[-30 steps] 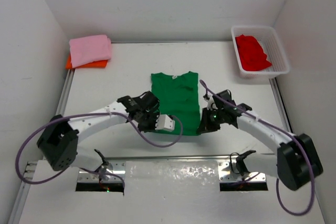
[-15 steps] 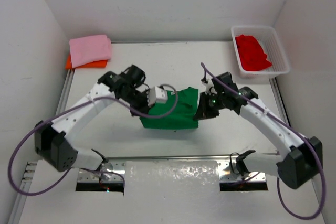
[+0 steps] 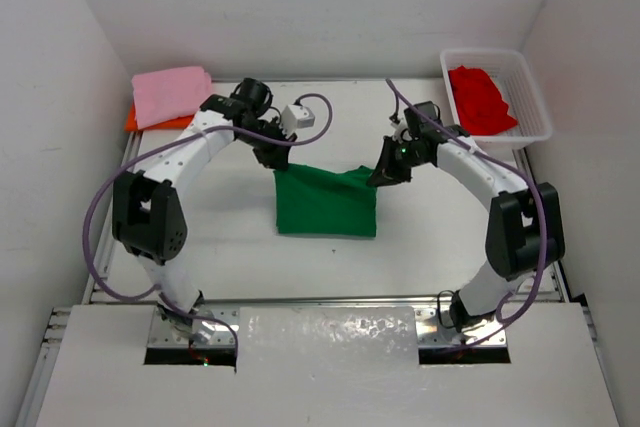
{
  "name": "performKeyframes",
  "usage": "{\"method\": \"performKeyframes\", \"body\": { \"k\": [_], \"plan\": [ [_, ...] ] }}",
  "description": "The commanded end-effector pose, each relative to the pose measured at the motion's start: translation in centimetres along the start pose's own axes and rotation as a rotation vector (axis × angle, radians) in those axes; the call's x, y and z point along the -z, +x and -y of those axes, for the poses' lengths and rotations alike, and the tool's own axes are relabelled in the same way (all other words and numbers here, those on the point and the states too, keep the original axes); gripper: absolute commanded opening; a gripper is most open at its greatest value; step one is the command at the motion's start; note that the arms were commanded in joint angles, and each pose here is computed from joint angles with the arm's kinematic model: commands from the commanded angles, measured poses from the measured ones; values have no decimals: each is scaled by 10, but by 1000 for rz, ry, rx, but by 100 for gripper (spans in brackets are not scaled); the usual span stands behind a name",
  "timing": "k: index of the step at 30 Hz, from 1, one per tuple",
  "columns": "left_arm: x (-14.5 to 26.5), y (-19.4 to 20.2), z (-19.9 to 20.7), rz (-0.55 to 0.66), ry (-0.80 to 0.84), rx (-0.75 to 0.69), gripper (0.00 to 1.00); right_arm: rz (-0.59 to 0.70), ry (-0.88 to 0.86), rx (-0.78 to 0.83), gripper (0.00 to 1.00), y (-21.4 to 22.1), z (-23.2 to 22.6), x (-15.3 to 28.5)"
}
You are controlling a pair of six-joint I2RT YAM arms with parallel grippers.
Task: Fold and stack the t-shirts
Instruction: Fold the long partially folded tshirt into a neat square
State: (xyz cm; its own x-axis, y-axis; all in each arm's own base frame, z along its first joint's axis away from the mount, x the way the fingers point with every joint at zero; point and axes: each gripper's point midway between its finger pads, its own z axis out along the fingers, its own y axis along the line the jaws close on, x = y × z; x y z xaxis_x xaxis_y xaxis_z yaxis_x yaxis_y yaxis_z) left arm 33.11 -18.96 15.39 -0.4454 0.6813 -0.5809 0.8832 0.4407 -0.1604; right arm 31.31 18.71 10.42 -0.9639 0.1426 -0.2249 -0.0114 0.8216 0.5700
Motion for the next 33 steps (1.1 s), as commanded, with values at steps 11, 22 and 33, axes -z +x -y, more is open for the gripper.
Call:
{"method": "performKeyframes", "body": {
  "k": [11,22,33],
  "plan": [
    [-36,-30,-84,56,-164,88,0,124,75,-52,0,-66,27,-18],
    [-63,-26,-184,33,-463,187,31,298,283,-42,35,-165,91,-48],
    [-5,-70,-126,300,-264,181,23,472,230,281,4,-114,16,-9]
  ]
}}
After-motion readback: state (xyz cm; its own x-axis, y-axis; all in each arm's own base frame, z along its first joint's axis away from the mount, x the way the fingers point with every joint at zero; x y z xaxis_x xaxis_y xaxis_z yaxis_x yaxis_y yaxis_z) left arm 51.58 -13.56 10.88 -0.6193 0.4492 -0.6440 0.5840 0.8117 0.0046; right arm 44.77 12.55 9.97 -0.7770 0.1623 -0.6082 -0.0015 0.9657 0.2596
